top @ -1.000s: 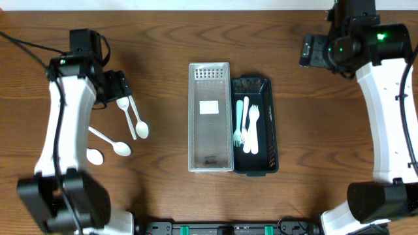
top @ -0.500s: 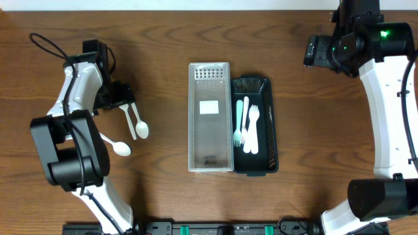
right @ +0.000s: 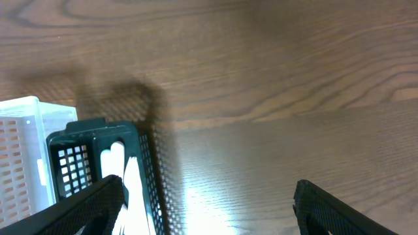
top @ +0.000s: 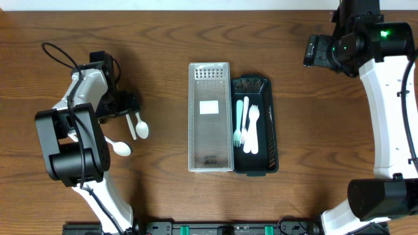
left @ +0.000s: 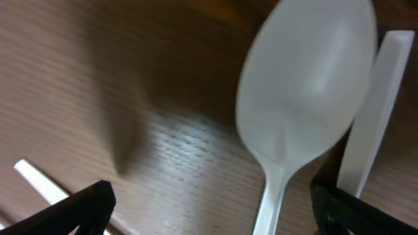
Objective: Pack container
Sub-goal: 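Lower the left gripper onto a white spoon and grasp it, then carry the white spoon with the left gripper into the grey basket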
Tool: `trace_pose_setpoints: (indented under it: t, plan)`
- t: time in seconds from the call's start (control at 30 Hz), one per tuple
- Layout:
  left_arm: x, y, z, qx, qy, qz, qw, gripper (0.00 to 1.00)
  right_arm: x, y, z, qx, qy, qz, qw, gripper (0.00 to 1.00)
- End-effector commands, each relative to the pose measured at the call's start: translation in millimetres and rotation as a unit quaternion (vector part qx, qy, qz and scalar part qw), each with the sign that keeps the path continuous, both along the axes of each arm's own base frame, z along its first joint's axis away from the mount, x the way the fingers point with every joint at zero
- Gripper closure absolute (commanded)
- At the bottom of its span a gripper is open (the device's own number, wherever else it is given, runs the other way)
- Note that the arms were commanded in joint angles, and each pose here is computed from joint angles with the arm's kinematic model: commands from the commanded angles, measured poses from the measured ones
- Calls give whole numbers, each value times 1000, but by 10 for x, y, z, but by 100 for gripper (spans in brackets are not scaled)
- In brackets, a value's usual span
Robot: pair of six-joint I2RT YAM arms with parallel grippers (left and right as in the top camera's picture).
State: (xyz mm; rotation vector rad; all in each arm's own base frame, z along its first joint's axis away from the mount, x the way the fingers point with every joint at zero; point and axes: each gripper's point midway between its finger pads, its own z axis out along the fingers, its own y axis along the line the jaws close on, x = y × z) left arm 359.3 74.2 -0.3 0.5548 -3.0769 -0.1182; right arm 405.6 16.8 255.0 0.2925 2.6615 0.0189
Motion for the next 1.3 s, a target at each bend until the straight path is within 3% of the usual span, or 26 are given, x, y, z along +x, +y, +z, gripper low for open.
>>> trace_pose_setpoints:
  t: [0.0,0.3,0.37,0.5,0.67,0.8,1.03,1.17,1.27]
  plan:
    - [-75,-79,-128,-28,12,-17,999,0,-1,-11,-22,-1,3,4,1000,14]
    - [-77,-159,-157,-51,8,-42,998,2,-24,-13,-33,-2,8,4,1000,14]
    - [-76,-159,-157,-51,8,-42,998,11,-24,-13,-33,-2,8,4,1000,14]
    - [-80,-160,-157,-51,9,-42,998,38,-24,-13,-33,-2,8,4,1000,14]
    - [-79,-160,-157,-51,9,-42,998,50,-24,-13,-33,-2,8,4,1000,14]
    - [-78,-159,-157,-51,9,-42,998,69,-24,-13,-33,-2,8,4,1000,14]
    - [-50,-155,-158,-50,3,-42,998,79,-23,-14,-33,-3,8,6,1000,14]
    - [-19,-148,-158,-48,-3,-42,998,93,-23,-25,-32,-6,8,4,1000,14]
    - [4,-138,-149,-45,-7,-43,998,94,-19,-39,-30,-9,7,3,1000,14]
